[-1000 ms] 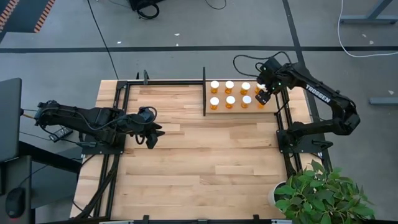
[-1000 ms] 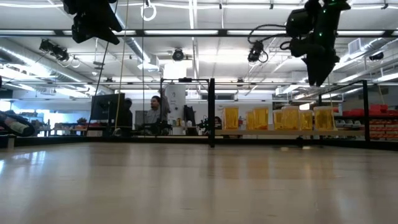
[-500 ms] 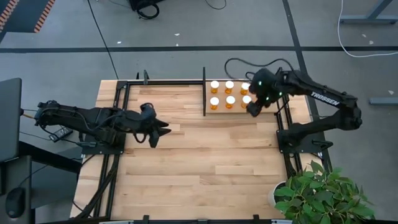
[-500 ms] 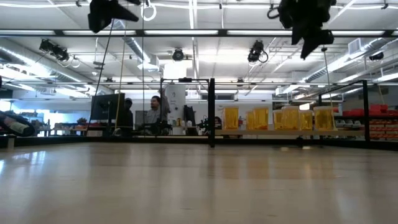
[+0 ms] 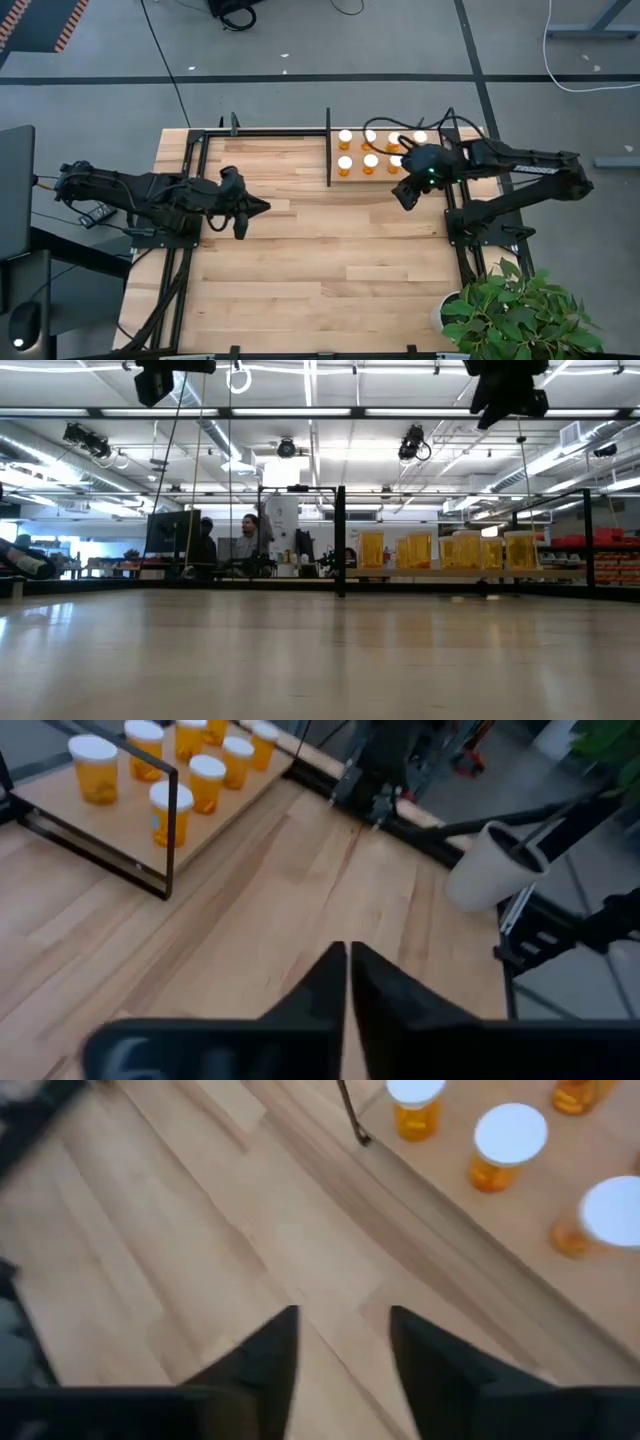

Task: Pick and place medicine bottles onto shelf by color
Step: Return to Home Position

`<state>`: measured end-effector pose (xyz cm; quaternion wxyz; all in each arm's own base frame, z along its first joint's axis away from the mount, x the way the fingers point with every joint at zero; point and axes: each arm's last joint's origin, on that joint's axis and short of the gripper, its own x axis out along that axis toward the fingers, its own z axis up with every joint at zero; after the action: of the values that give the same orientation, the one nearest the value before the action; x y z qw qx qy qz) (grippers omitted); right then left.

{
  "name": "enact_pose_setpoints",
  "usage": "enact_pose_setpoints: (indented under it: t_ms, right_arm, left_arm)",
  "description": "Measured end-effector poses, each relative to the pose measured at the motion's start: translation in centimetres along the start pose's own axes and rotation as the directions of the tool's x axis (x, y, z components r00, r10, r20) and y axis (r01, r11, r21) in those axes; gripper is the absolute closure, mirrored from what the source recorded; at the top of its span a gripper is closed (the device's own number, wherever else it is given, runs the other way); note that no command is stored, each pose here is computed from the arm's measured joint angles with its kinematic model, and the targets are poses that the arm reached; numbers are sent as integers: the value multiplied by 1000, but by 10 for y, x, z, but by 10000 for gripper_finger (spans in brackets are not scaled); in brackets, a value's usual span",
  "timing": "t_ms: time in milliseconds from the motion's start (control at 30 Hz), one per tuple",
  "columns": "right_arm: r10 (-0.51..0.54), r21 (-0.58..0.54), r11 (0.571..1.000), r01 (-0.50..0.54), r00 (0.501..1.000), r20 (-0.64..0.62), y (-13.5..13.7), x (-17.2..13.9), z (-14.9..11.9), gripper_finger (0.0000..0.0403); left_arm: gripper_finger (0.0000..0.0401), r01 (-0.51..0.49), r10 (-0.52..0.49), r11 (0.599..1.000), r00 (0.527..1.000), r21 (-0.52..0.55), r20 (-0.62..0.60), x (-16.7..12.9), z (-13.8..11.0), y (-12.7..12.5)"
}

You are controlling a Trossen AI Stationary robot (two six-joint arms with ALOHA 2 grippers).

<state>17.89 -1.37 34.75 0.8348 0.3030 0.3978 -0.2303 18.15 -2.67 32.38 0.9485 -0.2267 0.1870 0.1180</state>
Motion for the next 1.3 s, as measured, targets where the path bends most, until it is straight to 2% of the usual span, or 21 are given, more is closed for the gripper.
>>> enact_pose_setpoints:
  t_ms: [33,167,267,500,700,1000,1100,1200,1300]
  right_arm:
    - [22,17,1000,-22,1000,21,-3,0,-5,264]
    - [119,114,985,-130,988,100,-19,5,-26,351]
    - [182,179,962,-208,971,153,-35,18,-46,392]
    - [336,255,866,-429,879,339,-59,53,-80,395]
    - [292,267,867,-421,863,413,-79,69,-101,395]
    - [234,281,865,-415,829,508,-102,86,-125,396]
    - [242,279,858,-432,818,522,-108,95,-133,396]
    - [271,258,840,-478,781,563,-110,101,-137,396]
    - [243,222,864,-452,761,602,-111,100,-135,396]
  left_arm:
    - [386,9,-9,1000,1000,-7,14,-2,-2,2]
    - [394,51,-45,996,996,-77,74,-12,-22,19]
    - [397,109,-87,983,986,-148,144,-19,-44,36]
    - [398,295,-184,909,919,-295,349,-28,-84,67]
    - [399,352,-210,879,891,-322,403,-27,-109,84]
    - [400,353,-170,875,865,-331,472,-15,-139,101]
    - [400,337,-157,888,861,-312,485,-15,-137,101]
    - [400,326,-150,901,852,-285,502,-16,-136,102]
    - [400,298,-130,916,856,-270,501,-15,-136,103]
